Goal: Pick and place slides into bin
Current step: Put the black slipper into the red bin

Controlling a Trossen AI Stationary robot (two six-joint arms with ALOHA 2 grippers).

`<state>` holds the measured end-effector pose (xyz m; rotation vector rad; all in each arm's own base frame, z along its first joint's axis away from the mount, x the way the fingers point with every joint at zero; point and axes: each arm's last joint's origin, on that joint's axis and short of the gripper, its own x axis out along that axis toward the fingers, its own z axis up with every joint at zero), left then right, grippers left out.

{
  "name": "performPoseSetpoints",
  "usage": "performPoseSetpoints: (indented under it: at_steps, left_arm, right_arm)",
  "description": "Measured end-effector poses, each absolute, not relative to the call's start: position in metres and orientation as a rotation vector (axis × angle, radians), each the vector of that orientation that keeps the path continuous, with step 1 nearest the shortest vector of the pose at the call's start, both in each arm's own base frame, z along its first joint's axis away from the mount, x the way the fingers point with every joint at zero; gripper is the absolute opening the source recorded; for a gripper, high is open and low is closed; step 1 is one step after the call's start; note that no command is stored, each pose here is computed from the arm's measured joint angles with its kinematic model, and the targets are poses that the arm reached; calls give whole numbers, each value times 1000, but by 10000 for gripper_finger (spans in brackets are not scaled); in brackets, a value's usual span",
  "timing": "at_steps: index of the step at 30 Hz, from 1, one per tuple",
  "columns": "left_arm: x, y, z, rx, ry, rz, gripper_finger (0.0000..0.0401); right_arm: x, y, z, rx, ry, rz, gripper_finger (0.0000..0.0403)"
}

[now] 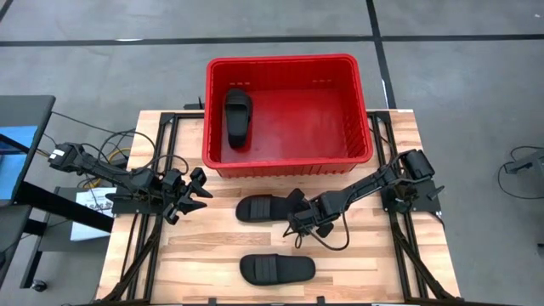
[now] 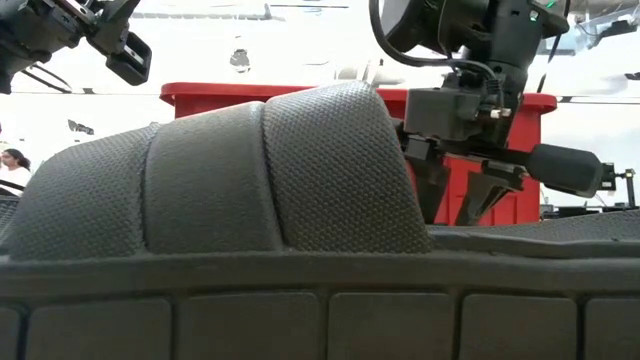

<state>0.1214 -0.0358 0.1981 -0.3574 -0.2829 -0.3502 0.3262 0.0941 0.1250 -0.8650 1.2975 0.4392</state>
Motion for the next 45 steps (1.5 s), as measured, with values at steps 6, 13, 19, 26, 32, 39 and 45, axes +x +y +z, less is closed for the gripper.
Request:
performPoseSetpoints:
  at_steps: [6, 13, 19, 26, 32, 39, 45]
  left_arm:
    - [121, -36, 198, -357, -283, -350, 142]
    - [122, -36, 197, -356, -273, -349, 142]
    - [122, -36, 196, -355, -262, -347, 142]
    - [122, -36, 196, -355, -262, -347, 142]
    - [122, -36, 196, -355, -261, -347, 142]
    - [122, -36, 196, -360, -260, -348, 142]
    - [122, -36, 196, -362, -260, -348, 142]
  right_arm:
    - [326, 94, 125, -838, 1307, 427, 22]
    - [326, 95, 126, -758, 1325, 381, 19]
    - [329, 103, 137, -789, 1308, 406, 14]
    - [338, 108, 151, -799, 1287, 421, 8]
    - [337, 111, 158, -837, 1314, 447, 7]
    - [336, 117, 170, -861, 1344, 468, 6]
    - [342, 126, 193, -869, 1321, 477, 6]
